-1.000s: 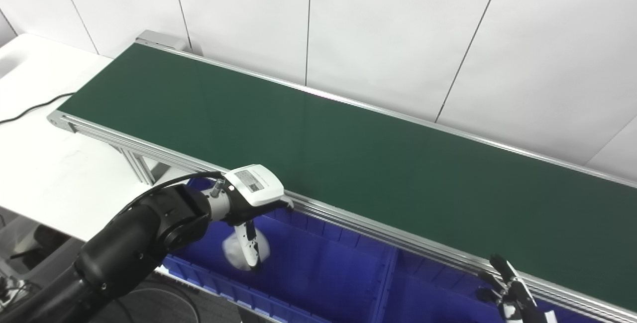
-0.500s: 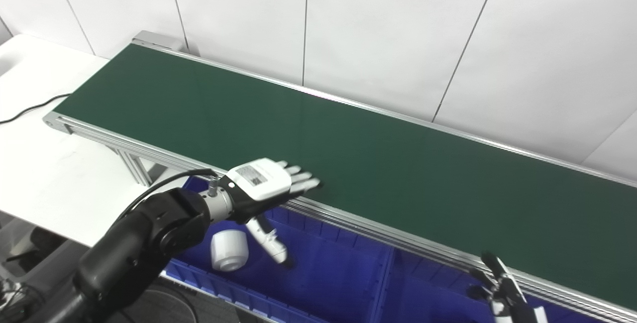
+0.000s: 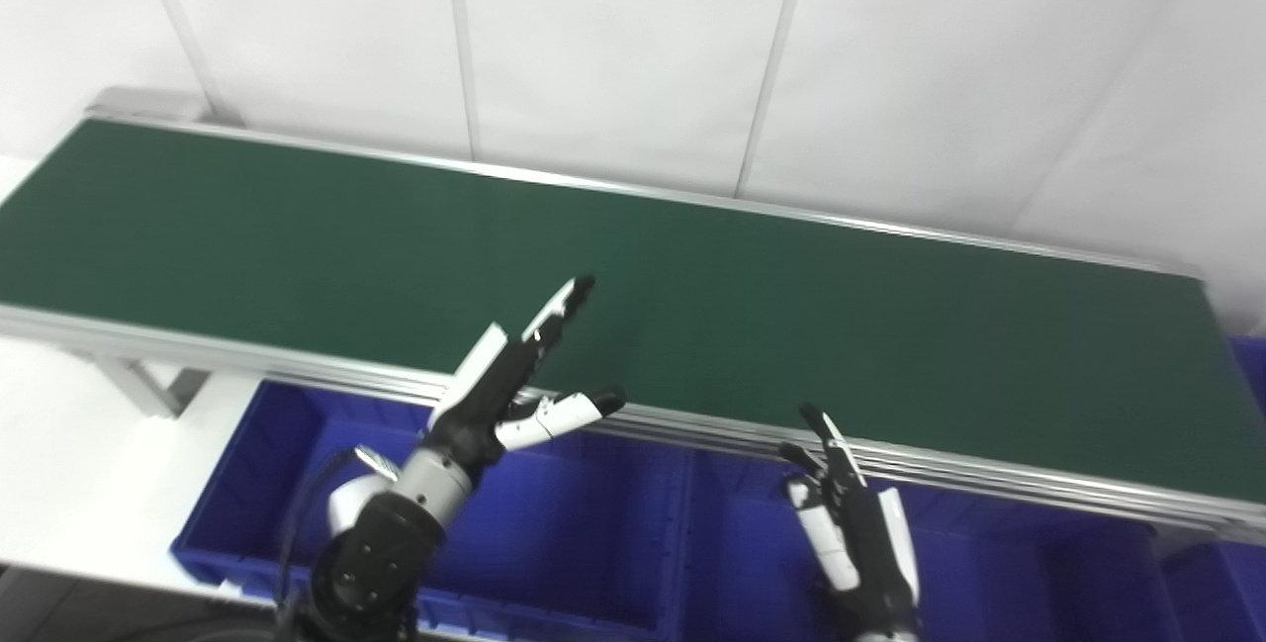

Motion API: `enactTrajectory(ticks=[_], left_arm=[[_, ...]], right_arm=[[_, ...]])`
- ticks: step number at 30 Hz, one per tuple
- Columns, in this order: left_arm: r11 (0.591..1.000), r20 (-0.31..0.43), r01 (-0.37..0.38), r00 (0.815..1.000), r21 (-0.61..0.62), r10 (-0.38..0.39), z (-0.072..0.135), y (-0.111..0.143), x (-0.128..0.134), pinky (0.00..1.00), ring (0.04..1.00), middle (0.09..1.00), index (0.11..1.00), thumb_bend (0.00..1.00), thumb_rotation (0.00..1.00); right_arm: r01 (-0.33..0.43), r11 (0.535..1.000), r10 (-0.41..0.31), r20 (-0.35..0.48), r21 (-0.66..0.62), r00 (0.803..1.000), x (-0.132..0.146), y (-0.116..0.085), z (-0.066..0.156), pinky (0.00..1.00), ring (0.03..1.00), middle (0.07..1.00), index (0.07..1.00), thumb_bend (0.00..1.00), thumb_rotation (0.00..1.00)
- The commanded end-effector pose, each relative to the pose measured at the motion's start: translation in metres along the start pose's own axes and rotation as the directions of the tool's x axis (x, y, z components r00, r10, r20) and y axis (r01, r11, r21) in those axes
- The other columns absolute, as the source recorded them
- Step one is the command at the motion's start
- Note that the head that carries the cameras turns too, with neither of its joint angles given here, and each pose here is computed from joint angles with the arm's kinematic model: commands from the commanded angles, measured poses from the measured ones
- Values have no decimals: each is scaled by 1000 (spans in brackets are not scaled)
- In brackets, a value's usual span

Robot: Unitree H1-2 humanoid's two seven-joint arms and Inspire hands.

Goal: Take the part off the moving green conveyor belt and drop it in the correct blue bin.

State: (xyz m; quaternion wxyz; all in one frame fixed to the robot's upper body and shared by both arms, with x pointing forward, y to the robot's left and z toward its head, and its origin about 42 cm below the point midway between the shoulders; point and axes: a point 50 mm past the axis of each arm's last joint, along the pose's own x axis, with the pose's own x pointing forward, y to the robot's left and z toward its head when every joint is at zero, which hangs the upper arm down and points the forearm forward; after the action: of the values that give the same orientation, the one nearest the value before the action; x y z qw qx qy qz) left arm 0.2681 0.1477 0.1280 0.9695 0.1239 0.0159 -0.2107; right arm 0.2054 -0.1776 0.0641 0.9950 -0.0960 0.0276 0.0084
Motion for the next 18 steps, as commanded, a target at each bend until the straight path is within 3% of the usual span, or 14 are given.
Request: enactTrajectory(ticks=[1,5,10,18], left_arm=[[1000,58,0,998,-29,2,14,4,11,998,1000,1000,1000,828,831],[995,59,53,997,-82,-48,10,1,13,1000,1000,1000,1000,847,808],[994,61,110,992,-29,-108,9,4,5,1000,1000,1000,1000,811,819],[993,41,103,994,-50,-101,-3,1,-6,1000,1000,1000,1000,721,777]], right_arm=[[36,999,-36,53,0,998,9,11,16,781,862,984,961,837,937],[78,997,-79,35,18,996,12,22,19,797,872,987,966,801,968],[99,995,-99,9,26,995,13,30,18,824,878,996,964,806,987],[106,994,-106,-13,35,994,17,43,20,846,887,978,955,819,992]])
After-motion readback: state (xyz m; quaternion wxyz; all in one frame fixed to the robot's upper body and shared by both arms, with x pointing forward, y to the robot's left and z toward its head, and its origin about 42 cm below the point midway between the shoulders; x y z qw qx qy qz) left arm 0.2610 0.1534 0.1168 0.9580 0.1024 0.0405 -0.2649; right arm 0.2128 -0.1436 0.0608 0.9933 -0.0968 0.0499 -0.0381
